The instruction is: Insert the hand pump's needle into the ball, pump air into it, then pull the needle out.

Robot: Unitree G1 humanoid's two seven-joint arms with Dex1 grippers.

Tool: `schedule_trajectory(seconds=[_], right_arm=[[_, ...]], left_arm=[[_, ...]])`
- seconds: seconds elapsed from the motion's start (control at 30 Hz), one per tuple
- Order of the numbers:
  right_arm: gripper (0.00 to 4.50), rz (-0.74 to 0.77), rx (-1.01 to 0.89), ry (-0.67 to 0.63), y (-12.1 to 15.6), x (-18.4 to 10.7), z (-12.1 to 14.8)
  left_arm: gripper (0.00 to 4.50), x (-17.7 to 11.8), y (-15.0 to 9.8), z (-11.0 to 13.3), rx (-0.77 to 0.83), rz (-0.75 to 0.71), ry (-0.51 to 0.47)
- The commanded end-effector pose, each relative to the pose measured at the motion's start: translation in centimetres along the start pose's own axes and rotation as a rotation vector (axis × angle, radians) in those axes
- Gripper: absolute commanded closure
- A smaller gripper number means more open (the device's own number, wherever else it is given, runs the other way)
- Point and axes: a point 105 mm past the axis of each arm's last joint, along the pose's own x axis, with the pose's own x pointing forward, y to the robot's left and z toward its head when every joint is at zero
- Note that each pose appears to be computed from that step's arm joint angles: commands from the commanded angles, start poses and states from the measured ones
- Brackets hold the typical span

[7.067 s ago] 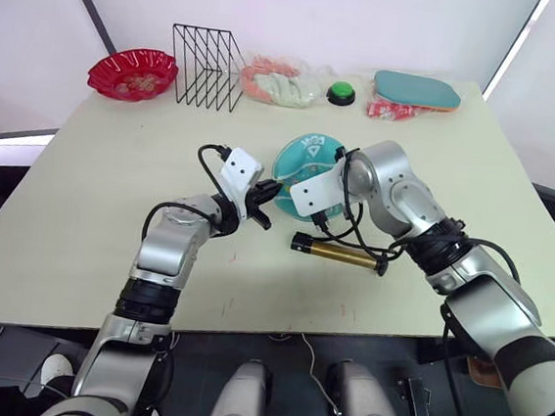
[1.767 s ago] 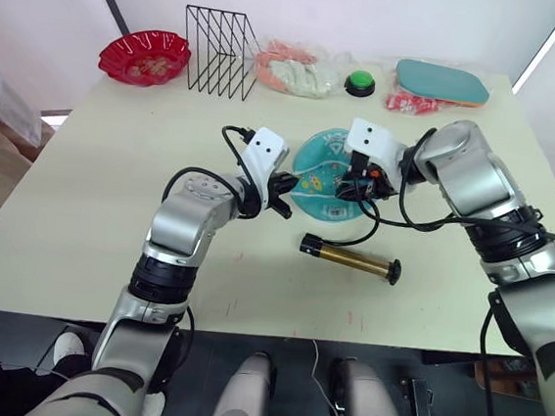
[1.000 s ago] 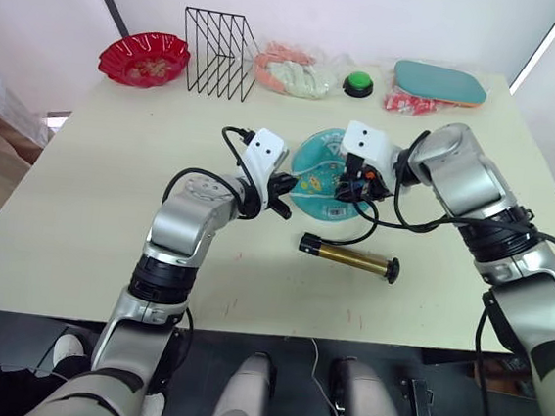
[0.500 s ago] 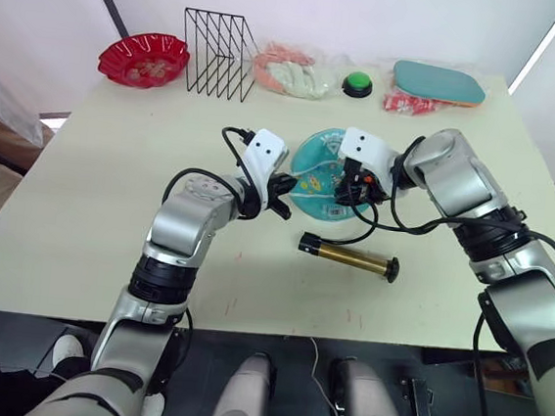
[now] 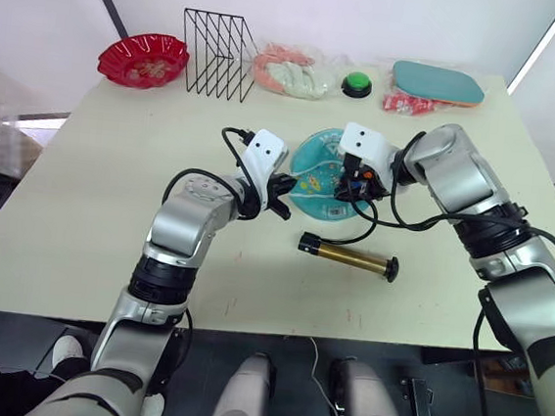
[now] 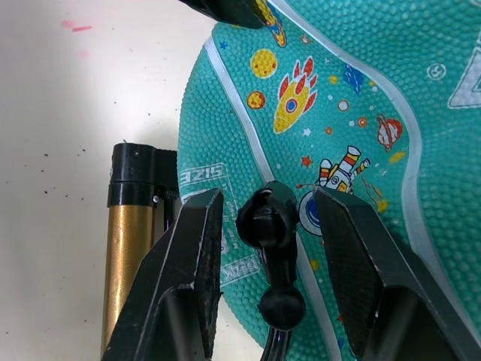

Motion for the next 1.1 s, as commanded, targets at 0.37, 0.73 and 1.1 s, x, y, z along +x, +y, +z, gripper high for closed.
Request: schedule_trajectory(seconds=[0.37, 0.73, 1.1], right_arm=[[4.16, -0.041, -0.099, -0.005, -0.1, -0.7, 1.7], [4.16, -0.078, -0.263, 0.114, 0.7, 1.7, 1.9], [4.16, -0.092, -0.305, 0.238, 0.1, 3.4, -0.5]], left_arm=[[4.5, 0.0, 0.2, -0.6, 0.011, 0.003, 0.019], [4.5, 0.2, 0.2, -0.6, 0.013, 0.001, 0.02], [4.5, 0.1, 0.7, -0.9, -0.007, 0.016, 0.025]])
